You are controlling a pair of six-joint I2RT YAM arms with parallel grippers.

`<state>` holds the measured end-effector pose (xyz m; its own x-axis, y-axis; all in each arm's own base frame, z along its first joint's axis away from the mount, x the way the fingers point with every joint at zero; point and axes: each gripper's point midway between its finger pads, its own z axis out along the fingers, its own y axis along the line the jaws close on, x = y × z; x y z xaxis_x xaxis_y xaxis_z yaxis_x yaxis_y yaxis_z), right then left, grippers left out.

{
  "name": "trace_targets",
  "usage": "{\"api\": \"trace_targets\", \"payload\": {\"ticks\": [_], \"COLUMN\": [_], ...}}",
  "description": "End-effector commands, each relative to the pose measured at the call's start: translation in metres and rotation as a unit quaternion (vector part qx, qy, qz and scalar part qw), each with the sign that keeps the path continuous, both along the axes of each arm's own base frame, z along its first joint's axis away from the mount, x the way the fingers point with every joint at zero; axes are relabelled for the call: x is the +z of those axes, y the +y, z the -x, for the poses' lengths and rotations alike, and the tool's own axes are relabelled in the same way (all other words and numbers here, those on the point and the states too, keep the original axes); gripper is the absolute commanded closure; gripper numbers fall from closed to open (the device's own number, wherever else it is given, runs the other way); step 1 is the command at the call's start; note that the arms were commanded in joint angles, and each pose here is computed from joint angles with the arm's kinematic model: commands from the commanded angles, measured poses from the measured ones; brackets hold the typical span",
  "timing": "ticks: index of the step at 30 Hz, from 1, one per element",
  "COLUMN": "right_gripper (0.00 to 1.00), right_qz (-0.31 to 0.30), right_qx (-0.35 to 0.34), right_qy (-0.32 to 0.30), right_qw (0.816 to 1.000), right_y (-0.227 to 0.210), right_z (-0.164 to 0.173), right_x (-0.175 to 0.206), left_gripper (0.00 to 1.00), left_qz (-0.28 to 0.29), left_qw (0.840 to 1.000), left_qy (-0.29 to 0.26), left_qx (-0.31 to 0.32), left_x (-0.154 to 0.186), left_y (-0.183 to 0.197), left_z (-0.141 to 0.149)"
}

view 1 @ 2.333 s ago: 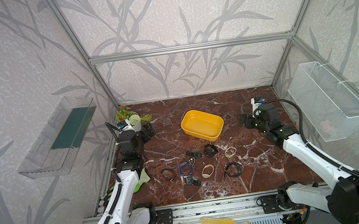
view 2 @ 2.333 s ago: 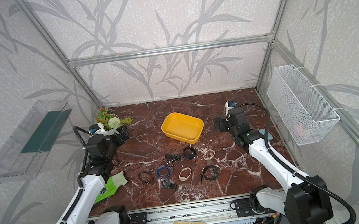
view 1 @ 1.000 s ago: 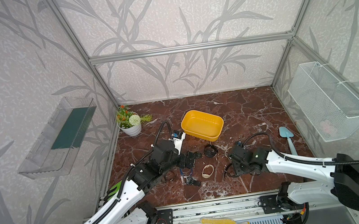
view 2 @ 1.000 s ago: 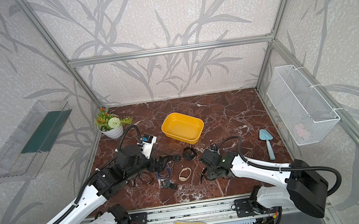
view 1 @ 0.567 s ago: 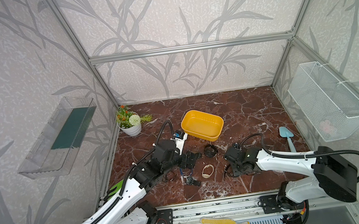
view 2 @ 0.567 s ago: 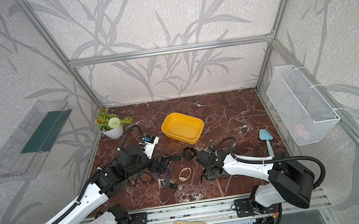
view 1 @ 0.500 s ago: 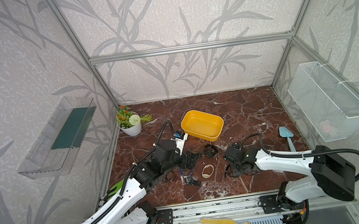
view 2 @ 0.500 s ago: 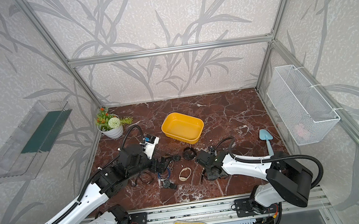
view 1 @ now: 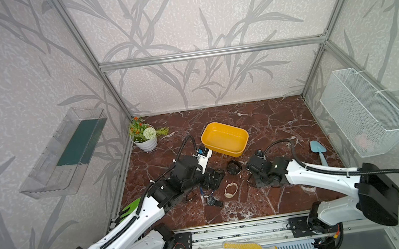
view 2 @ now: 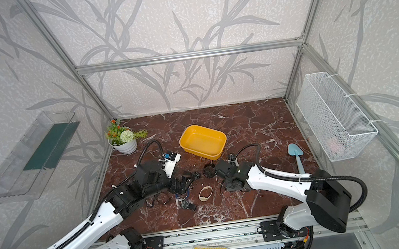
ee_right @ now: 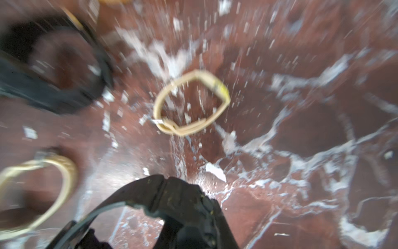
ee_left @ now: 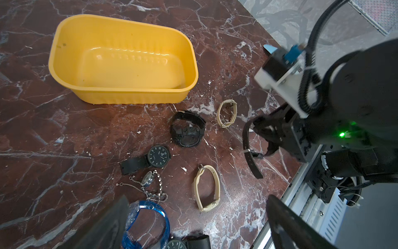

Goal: Put the watch into the storage box
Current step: Pick up the watch at the center of the board, then place the watch in the storage box.

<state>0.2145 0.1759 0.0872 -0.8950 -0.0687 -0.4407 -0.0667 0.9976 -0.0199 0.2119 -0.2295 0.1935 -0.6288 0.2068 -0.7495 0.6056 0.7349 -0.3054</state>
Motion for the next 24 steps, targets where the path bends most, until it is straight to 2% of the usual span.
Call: {"api": "trace_targets", "payload": {"ticks": [1, 5, 7, 12, 18, 24], "right_gripper": [1.0, 1.0, 1.0, 1.0, 1.0, 1.0], "right_qz": [0.002, -0.054, -0.046, -0.017, -0.041, -0.006], "right_qx": [0.011, 0.018, 0.037, 0.103, 0.121, 0.115], "right_qy": [-0.085, -0.13, -0.135, -0.1, -0.074, -0.054], "right_qw": [0.996, 0.99, 0.989, 0.989, 0.989, 0.992], "right_y": [-0.002, 0.017, 0.028, 0.063, 0.101, 0.119], "right_z": [-0.028, -0.078, -0.102, -0.154, -0.209, -0.25], "right_x": [0.047, 0.08, 0.088, 0.093, 0.065, 0.026], "left_gripper": [0.02, 0.02, 0.03, 0.02, 0.02, 0.02], "left_qz": [0.009, -0.006, -0.013, -0.043, -0.061, -0.068], "left_qw": [1.0, 0.999, 0.999, 0.996, 0.994, 0.992], "left_qy": [-0.005, -0.014, -0.028, -0.078, -0.096, -0.104], "left_qx": [-0.029, -0.032, -0.031, -0.022, 0.008, 0.015], "left_x": [0.015, 0.023, 0.03, 0.047, 0.046, 0.045], "left_y": [-0.009, -0.006, -0.004, 0.004, 0.014, 0.019], "left_z": [0.004, 0.003, 0.001, -0.01, -0.019, -0.02]}}
